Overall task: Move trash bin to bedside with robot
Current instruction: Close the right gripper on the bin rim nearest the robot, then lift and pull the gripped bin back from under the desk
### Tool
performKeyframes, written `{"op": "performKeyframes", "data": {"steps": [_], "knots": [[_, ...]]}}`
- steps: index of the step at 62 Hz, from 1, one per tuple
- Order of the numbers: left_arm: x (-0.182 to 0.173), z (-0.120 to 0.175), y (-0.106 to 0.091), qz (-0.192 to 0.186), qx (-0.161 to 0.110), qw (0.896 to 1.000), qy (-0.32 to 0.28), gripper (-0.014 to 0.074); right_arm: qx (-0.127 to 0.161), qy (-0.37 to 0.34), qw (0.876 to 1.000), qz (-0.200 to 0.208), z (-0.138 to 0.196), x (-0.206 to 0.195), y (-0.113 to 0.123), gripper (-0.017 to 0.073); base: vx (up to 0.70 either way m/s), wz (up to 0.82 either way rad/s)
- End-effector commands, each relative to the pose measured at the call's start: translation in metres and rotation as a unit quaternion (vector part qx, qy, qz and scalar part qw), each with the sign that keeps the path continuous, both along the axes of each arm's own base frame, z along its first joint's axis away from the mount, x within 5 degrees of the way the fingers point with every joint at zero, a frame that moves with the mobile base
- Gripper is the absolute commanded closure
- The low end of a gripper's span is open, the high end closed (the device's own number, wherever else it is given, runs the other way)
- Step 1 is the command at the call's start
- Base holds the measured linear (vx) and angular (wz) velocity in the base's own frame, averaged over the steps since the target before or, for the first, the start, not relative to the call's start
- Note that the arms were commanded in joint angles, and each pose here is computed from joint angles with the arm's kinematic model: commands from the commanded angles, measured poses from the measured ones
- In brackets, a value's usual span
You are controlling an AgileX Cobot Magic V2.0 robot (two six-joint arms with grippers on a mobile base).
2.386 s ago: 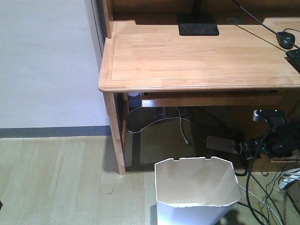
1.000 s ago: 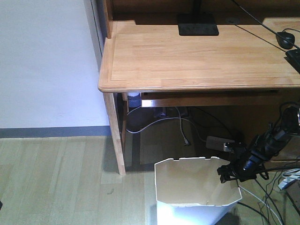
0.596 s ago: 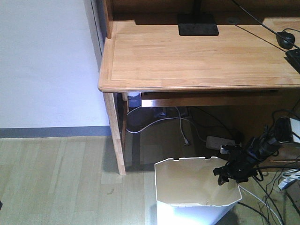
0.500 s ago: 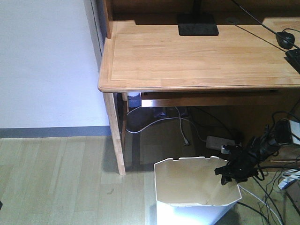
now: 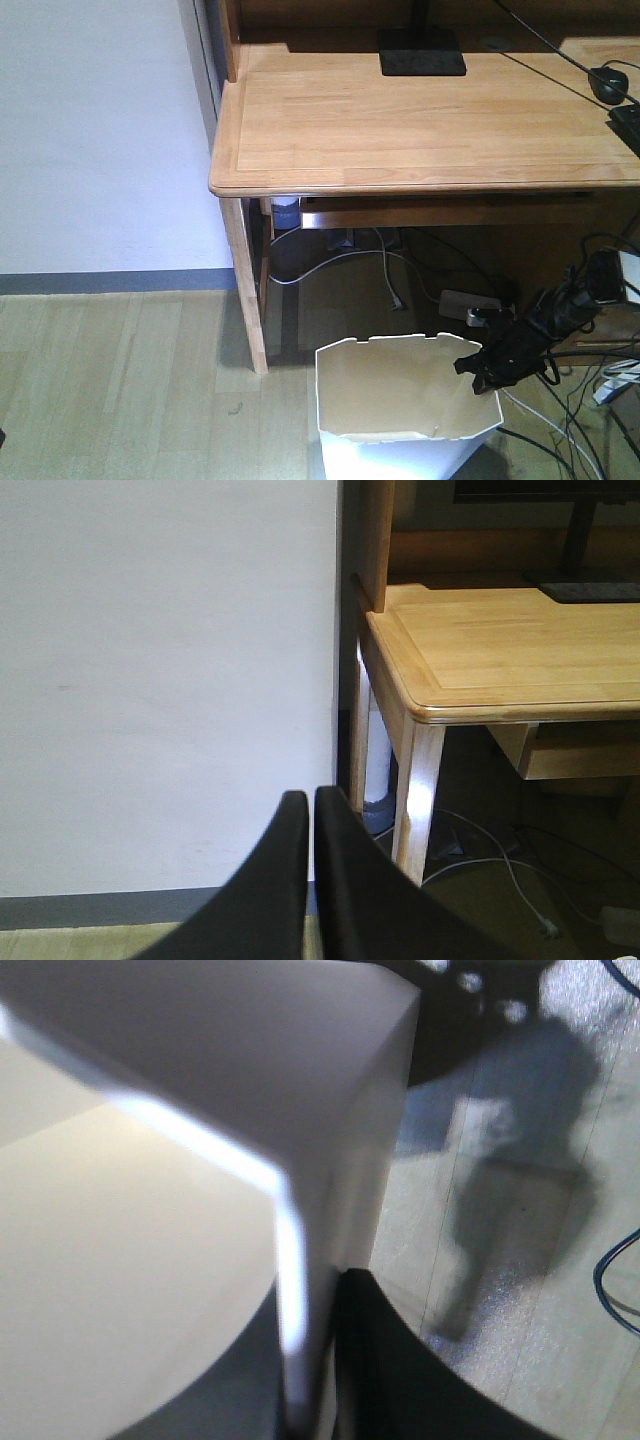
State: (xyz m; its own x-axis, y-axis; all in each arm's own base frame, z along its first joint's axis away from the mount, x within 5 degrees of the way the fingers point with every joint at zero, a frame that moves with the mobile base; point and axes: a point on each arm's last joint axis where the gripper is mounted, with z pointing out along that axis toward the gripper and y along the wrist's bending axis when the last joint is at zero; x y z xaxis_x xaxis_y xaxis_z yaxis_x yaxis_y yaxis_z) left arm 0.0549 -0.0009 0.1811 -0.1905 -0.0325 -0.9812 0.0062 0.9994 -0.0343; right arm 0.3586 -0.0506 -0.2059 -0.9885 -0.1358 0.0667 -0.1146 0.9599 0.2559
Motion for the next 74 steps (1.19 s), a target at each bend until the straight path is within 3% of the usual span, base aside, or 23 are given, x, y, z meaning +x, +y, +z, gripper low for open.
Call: {"op": "performKeyframes", "data": {"steps": [1, 33, 46, 58, 74], "knots": [[0.001, 0.001, 0.0, -0.002, -0.004, 0.999, -0.032, 0.0599, 0.045, -0.042, 0.998, -0.004, 0.053, 0.027, 0.003, 0.0566, 0.0, 0.0], [0.001, 0.001, 0.0, -0.002, -0.004, 0.999, -0.032, 0.0599, 0.145, -0.105, 0.984, 0.016, 0.142, -0.009, 0.006, 0.0566, 0.0, 0.0], [0.001, 0.001, 0.0, -0.002, -0.004, 0.999, -0.032, 0.0599, 0.191, -0.153, 0.97, 0.006, 0.181, -0.026, 0.003, 0.0566, 0.0, 0.0], [0.001, 0.001, 0.0, -0.002, -0.004, 0.999, -0.032, 0.0599, 0.199, -0.165, 0.966, -0.008, 0.196, -0.031, 0.002, 0.0566, 0.0, 0.0], [0.001, 0.001, 0.0, -0.002, -0.004, 0.999, -0.032, 0.0599, 0.246, -0.16, 0.956, -0.003, 0.202, -0.033, 0.009, 0.0566, 0.0, 0.0]]}}
